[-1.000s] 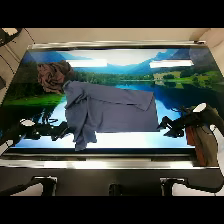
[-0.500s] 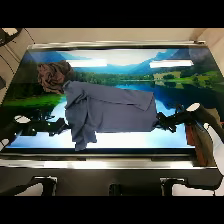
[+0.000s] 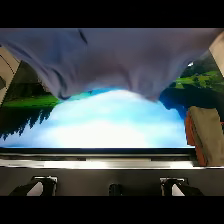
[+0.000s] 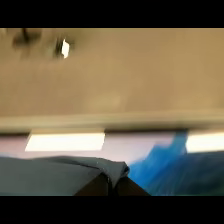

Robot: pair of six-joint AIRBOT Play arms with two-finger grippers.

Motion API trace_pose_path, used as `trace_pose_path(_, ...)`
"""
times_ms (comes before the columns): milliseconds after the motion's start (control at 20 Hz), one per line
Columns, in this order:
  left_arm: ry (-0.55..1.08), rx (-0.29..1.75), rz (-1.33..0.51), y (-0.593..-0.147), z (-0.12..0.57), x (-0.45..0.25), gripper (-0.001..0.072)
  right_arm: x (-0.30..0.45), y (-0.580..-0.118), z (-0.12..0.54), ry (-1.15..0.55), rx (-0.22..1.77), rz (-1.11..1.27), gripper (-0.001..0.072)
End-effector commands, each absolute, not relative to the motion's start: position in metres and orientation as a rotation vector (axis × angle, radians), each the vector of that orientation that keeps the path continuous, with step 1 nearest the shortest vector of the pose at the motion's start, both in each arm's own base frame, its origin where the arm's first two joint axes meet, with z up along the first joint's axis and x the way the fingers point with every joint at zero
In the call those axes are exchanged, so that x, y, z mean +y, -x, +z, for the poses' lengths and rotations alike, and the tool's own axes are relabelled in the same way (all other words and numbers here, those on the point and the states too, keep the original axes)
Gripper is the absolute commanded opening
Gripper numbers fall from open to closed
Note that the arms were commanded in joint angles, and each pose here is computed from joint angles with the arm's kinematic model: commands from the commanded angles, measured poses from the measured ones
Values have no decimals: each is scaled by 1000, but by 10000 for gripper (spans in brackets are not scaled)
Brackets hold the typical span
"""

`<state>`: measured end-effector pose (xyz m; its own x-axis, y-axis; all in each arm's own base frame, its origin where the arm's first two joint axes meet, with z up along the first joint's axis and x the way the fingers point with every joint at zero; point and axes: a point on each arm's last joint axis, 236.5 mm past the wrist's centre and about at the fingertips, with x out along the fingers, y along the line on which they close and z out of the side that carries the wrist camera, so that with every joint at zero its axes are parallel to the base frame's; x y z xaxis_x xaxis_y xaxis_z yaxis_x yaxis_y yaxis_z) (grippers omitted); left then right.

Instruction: Fold the shirts.

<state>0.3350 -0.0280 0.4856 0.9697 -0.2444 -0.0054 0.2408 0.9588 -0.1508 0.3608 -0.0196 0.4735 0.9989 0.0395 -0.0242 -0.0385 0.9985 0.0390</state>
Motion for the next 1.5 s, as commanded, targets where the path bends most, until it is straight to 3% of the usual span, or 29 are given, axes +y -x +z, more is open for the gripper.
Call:
trace_pose_path(0, 100, -371, -198, -197, 616, -47, 20, -11, -197, 606, 12, -394, -70, 56)
trace_pose_path(250, 124, -444, -209, -162, 630, -55, 20, -17, -157, 584, 48, -312, -145, 56)
trace_pose_path(450, 126, -430, -202, -170, 627, -51, 20, -20, -173, 558, -45, -200, -138, 56)
trace_pose_path(600, 138, -283, -199, -213, 596, -44, 20, -28, -214, 510, -134, 10, -141, 55)
trace_pose_path(700, 166, -42, -205, -269, 536, -36, 20, -38, -260, 429, -145, 356, -150, 55)
trace_pose_path(850, 216, 394, -240, -359, 391, -27, 21, -46, -318, 291, -180, 911, -118, 54)
trace_pose_path(1000, 297, 756, -258, -412, 218, -31, 20, -47, -388, 178, -260, 1142, -66, 54)
trace_pose_path(1200, 374, 927, -198, -458, 55, -40, 21, -41, -466, 61, -427, 1193, -40, 54)
trace_pose_path(1450, 468, 836, -150, -543, 19, -40, 21, -50, -575, 27, -615, 867, -58, 54)
